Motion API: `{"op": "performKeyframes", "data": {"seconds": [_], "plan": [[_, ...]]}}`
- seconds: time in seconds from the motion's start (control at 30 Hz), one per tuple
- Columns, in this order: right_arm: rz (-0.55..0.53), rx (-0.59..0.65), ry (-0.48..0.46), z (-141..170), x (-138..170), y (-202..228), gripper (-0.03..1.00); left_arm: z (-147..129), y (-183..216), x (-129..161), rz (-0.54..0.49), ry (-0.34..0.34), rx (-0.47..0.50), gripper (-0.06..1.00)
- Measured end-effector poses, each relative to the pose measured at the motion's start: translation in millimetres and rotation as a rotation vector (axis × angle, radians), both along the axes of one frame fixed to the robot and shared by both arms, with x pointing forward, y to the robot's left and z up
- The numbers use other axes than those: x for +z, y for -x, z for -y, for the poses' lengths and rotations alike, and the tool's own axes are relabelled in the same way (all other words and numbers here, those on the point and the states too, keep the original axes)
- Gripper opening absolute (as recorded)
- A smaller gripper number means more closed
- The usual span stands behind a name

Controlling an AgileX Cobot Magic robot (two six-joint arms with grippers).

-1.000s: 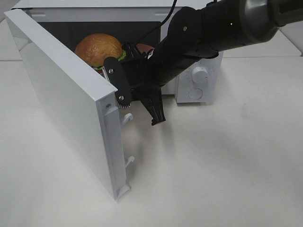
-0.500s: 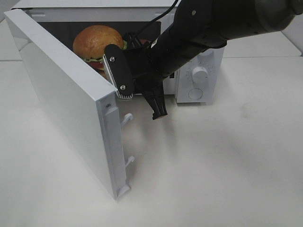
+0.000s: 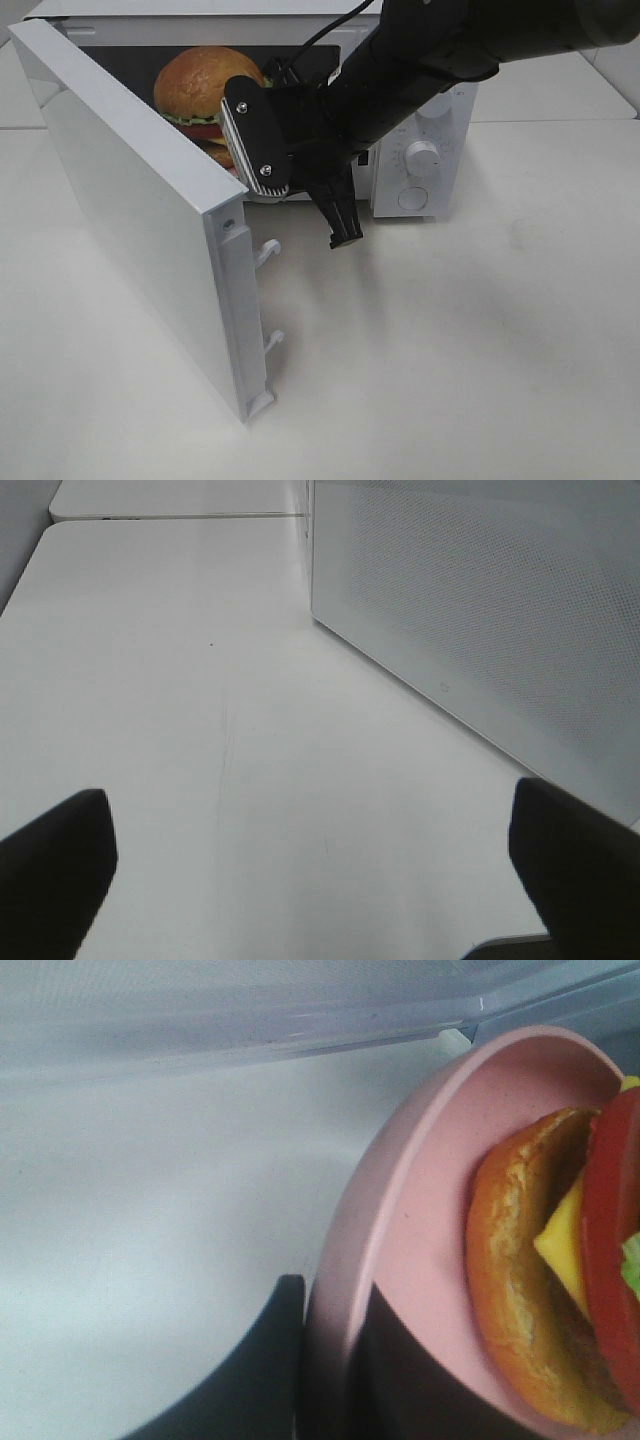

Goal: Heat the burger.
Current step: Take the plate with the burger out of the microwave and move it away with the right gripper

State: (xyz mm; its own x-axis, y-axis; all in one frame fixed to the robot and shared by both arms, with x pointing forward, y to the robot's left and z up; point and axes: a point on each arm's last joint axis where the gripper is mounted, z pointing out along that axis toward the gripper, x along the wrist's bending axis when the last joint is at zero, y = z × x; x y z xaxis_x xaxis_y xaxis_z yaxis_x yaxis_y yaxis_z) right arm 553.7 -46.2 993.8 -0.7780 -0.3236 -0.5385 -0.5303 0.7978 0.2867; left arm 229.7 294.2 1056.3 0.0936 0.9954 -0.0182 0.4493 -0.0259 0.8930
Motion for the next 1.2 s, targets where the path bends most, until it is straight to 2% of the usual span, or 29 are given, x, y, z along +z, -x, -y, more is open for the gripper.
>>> {"op": "performKeyframes", "data": {"seconds": [0.43,1.2], "plan": [[-0.047,0.003,0.031,21.1,-2.9,29.6,0.09,0.0,0.0,0.0,0.000,0.000,0.000,0.99],[-0.006,-0.017,0.016,59.0,12.0,77.9,0.09,0.0,0.0,0.0,0.000,0.000,0.000,0.99]]}}
